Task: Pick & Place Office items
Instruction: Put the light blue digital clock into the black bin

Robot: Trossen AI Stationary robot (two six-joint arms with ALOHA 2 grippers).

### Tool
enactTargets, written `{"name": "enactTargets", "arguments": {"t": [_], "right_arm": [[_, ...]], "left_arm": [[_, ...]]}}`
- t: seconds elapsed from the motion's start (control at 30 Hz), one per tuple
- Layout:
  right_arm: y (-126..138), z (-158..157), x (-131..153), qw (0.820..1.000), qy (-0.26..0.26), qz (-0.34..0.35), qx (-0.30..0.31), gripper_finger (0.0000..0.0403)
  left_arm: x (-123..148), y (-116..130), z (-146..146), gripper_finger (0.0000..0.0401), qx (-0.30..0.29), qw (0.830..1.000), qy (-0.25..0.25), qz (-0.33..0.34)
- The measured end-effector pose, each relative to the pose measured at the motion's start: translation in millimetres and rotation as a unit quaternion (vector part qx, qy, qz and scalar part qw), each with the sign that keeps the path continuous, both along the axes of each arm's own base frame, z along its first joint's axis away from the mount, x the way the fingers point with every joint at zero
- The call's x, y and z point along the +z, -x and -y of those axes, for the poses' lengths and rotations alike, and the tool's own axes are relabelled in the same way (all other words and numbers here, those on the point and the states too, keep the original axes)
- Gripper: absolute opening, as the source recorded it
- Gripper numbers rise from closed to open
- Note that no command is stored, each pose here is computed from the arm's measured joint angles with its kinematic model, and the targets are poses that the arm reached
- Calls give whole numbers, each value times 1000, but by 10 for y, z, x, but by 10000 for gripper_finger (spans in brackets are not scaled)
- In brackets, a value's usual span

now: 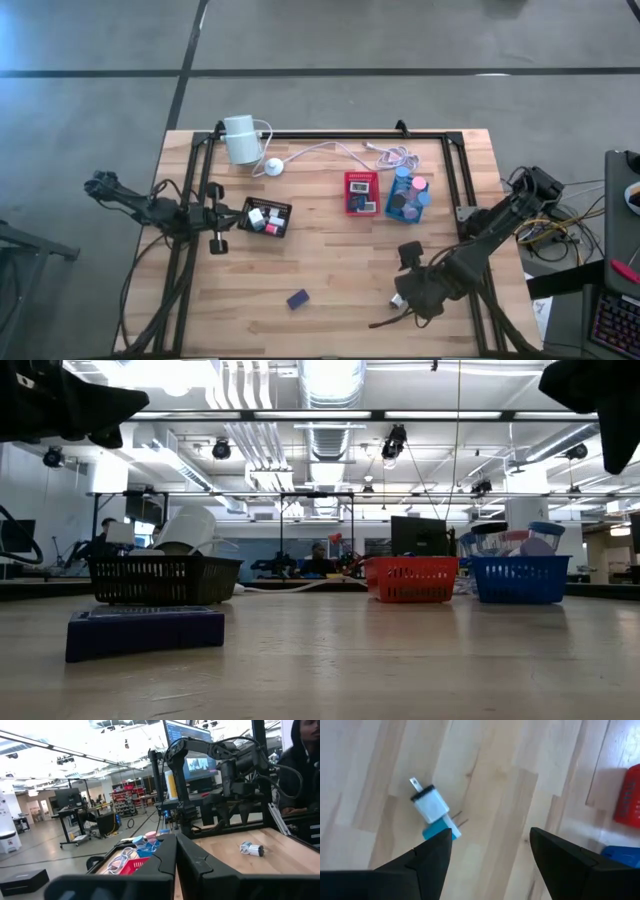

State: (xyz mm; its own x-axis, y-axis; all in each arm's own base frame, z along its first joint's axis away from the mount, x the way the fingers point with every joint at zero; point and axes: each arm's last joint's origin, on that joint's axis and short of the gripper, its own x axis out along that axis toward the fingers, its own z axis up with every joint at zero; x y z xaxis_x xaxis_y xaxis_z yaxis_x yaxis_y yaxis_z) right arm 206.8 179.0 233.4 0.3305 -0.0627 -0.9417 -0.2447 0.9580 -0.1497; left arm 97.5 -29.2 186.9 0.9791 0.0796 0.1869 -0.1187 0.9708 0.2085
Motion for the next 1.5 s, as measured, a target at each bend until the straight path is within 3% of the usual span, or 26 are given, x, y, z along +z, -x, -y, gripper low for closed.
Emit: {"name": "enactTargets", "arguments": {"t": [0.13, 0.33, 0.73, 0.97, 1.5], "right_arm": [[19, 17, -105, 1000, 11, -7, 19, 267], [-65, -71, -263, 996, -14, 26, 85, 278], [-36, -118, -367, 991, -55, -23, 118, 281], [-35, -124, -446, 988, -39, -34, 146, 276], [-110, -195, -875, 977, 13, -97, 188, 247]], "left_arm": [[0, 0, 0, 15, 2, 1000, -8, -1], [0, 0, 0, 14, 0, 1000, 0, 0], [-61, -12, 5, 14, 0, 999, -12, -30], [23, 3, -2, 13, 0, 1000, 7, 12], [-2, -3, 1, 12, 0, 1000, -6, -1]]}}
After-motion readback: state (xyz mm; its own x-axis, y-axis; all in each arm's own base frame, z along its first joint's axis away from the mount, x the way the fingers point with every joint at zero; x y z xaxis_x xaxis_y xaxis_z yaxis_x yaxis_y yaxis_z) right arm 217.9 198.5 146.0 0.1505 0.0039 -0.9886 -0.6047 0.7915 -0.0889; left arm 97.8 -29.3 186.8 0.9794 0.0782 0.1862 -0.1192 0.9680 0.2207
